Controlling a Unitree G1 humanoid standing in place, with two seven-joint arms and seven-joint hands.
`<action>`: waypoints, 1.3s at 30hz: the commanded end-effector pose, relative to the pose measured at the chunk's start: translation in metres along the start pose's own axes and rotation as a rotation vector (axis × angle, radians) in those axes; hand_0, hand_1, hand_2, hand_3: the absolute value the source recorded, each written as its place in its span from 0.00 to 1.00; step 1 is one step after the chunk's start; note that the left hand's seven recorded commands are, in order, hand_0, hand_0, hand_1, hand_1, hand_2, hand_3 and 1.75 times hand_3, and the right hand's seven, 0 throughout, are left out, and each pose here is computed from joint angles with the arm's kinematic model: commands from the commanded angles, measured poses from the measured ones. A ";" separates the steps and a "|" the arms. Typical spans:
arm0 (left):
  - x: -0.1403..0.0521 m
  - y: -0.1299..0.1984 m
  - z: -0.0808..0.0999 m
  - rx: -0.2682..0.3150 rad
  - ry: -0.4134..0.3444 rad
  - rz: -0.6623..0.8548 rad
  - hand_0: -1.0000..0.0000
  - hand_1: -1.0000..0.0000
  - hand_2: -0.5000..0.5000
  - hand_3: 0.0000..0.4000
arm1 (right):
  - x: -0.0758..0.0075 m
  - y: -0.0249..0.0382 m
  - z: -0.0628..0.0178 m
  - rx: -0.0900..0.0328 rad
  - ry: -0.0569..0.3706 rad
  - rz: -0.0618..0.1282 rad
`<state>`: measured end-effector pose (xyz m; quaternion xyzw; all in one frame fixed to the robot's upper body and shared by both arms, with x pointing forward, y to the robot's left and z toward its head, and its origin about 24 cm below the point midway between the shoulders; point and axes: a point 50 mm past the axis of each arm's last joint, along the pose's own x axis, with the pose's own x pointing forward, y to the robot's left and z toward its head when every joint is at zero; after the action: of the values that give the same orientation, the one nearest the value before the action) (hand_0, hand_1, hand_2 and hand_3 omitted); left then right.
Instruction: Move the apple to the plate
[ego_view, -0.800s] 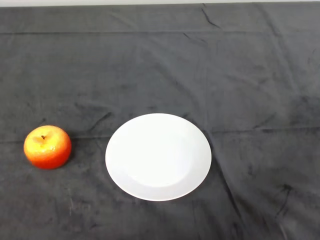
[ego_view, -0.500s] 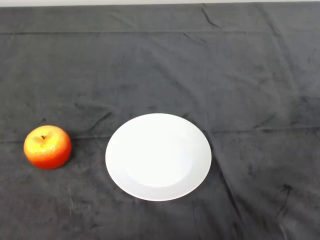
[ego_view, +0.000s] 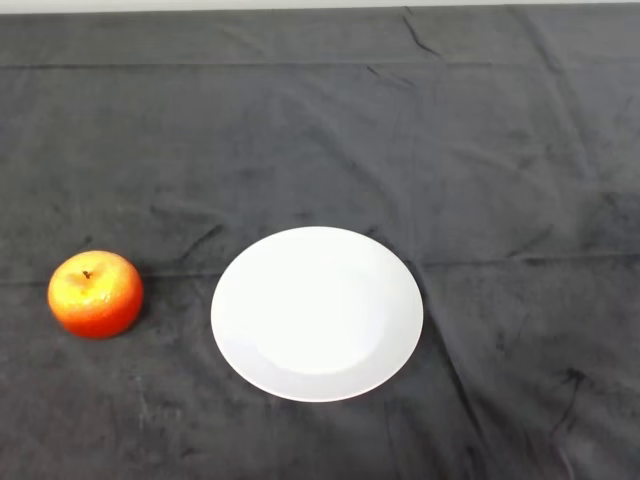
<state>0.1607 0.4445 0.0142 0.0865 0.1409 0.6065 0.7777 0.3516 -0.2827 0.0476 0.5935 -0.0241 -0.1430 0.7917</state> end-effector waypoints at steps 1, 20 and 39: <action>0.003 -0.004 0.012 -0.063 -0.007 -0.010 1.00 1.00 0.50 0.00 | 0.0041 0.0133 0.0135 0.014 -0.050 0.045; 0.007 -0.024 0.046 -0.204 -0.085 -0.196 1.00 1.00 0.50 0.00 | 0.0041 0.0133 0.0135 0.014 -0.050 0.045; -0.015 -0.073 0.073 -0.188 -0.240 -0.549 1.00 1.00 0.50 0.00 | 0.0040 0.0133 0.0135 0.013 -0.050 0.045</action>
<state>0.2303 0.4220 0.0454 0.0416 0.0553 0.3874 0.9193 0.3516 -0.2827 0.0476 0.5935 -0.0241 -0.1430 0.7917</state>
